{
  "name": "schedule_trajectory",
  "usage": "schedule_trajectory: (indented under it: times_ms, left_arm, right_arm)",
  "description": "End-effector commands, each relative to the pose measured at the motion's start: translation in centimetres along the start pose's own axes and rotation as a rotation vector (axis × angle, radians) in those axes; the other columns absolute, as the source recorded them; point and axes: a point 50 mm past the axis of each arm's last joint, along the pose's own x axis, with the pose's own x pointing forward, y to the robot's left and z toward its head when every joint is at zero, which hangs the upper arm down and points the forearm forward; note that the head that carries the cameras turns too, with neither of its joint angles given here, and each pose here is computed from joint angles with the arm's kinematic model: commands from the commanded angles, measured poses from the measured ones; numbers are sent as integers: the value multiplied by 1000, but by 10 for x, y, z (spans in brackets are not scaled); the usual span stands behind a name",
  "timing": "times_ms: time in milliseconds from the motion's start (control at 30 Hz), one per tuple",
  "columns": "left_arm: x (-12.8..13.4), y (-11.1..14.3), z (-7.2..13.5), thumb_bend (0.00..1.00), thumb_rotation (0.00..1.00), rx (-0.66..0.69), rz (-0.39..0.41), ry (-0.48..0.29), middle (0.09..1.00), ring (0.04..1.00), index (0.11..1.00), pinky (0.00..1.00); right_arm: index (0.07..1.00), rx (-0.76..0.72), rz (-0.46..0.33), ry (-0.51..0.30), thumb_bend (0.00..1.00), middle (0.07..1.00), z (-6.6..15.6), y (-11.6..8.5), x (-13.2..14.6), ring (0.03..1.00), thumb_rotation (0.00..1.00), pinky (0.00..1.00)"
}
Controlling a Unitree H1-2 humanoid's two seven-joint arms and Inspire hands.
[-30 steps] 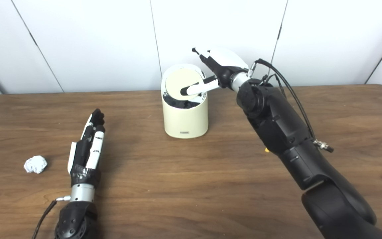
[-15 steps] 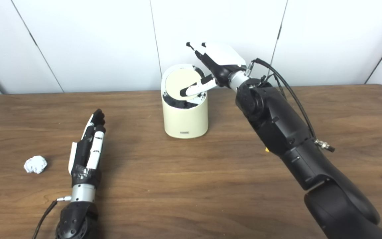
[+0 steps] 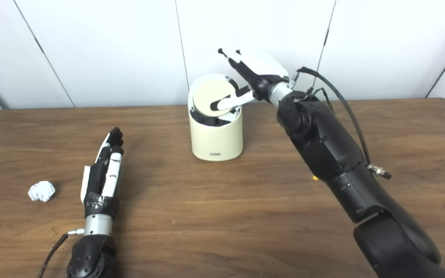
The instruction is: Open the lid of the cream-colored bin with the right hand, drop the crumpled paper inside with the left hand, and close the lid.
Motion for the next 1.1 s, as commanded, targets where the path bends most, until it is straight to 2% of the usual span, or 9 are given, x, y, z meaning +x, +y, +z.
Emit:
schedule_trajectory:
  times_ms: [0,233,367,500,667,833,1067]
  left_arm:
    - [-16,-5,-16,332,659,-13,0,61,957,977,945,997]
    - [-15,-6,-17,324,595,-3,-5,66,952,976,932,1000]
    - [-16,-6,-18,307,563,-6,-5,71,947,968,929,998]
    - [-16,-6,-17,298,559,-4,-2,71,945,971,930,997]
    - [-16,-5,-17,295,561,-12,-8,69,948,964,927,982]
    - [-15,-3,-18,295,539,-14,-3,66,943,960,922,981]
    - [-15,2,-17,348,581,-12,-8,73,952,969,929,995]
  right_arm:
    - [980,72,-110,-47,604,950,17,-36,4,937,675,835]
    - [944,297,-143,-42,591,903,20,-61,0,871,804,768]
    - [929,369,-152,-15,541,916,17,-68,-2,909,833,829]
    - [926,418,-154,9,514,936,12,-70,-7,923,839,849]
    - [946,489,-145,27,497,974,-4,-67,-17,966,860,911]
    - [946,539,-142,37,481,946,-23,-59,-34,906,900,853]
    - [950,683,-148,19,436,953,-40,-45,-62,935,869,932]
